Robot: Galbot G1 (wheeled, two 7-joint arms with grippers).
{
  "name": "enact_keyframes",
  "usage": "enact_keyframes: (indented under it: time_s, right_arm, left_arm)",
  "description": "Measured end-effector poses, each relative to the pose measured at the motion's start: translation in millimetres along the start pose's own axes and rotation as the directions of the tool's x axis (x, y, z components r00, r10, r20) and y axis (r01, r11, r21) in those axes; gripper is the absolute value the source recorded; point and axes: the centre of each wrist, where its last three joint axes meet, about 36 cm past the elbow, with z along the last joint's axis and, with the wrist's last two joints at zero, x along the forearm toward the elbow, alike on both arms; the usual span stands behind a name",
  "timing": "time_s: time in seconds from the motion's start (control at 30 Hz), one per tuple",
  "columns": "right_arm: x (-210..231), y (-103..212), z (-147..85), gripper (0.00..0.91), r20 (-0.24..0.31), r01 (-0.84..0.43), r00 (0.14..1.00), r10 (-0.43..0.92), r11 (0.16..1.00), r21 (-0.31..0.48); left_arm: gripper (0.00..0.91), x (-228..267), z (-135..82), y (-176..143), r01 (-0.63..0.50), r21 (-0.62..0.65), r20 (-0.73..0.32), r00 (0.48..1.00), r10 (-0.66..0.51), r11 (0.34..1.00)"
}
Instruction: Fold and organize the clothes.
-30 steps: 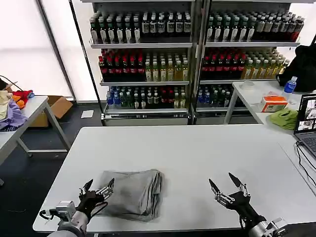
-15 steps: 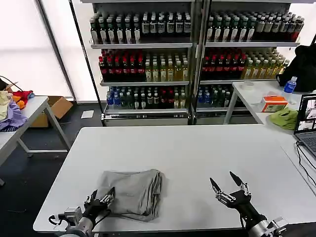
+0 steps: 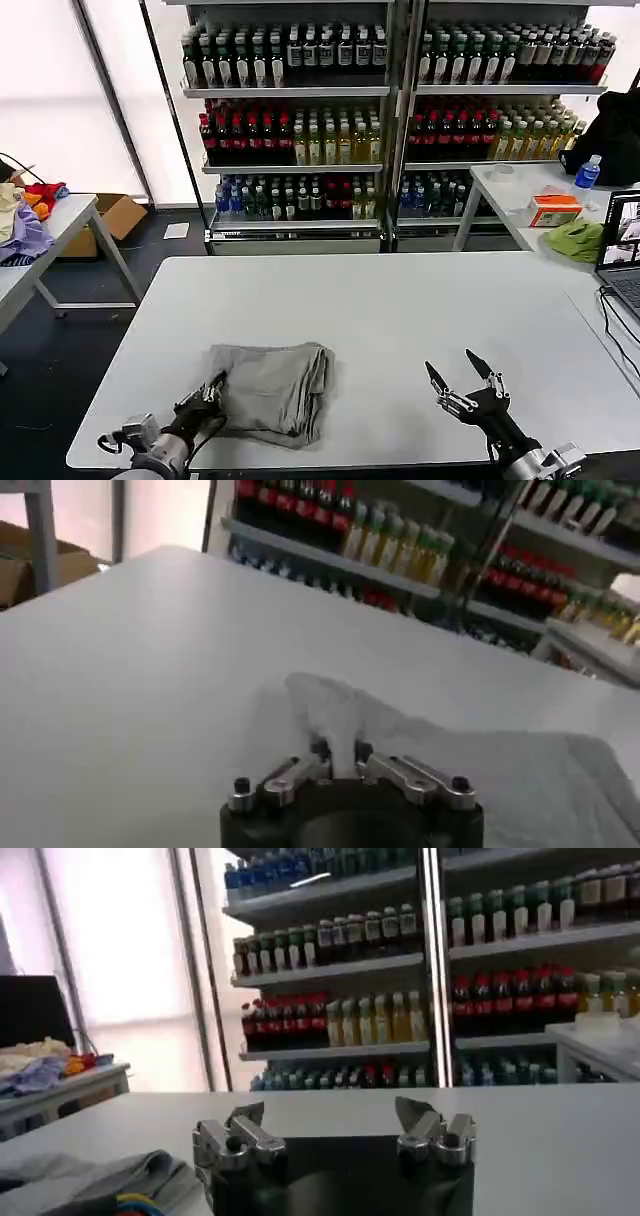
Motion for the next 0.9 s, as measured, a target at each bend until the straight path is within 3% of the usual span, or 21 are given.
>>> enact_keyframes:
  time_s: [0.2,0.53,0.73,0.9]
  right_arm:
    - [-3,-1,0,0.907,0.000,0.008,1.000,-0.008,1.000,0.000]
    - [-1,-2,-1,0.907,0.006,0.005,1.000,-0.005,1.000,-0.003]
    - [2,-3,0,0.907,0.005,-0.003,1.000,0.003,1.000,-0.006]
    - [4,0,2,0.907,0.001,-0.007,1.000,0.007,1.000,-0.012]
  left_arm:
    - [0.010,13,-31,25,0.031,0.009,0.094,0.995,-0.032,0.999]
    - [0.010,53,-101,70,0.149,-0.076,0.208,0.969,-0.131,0.986]
    - [0.010,70,-125,52,0.125,-0.106,0.236,0.967,-0.098,0.986]
    - [0.010,59,-119,13,0.023,-0.067,0.212,0.977,-0.008,0.997]
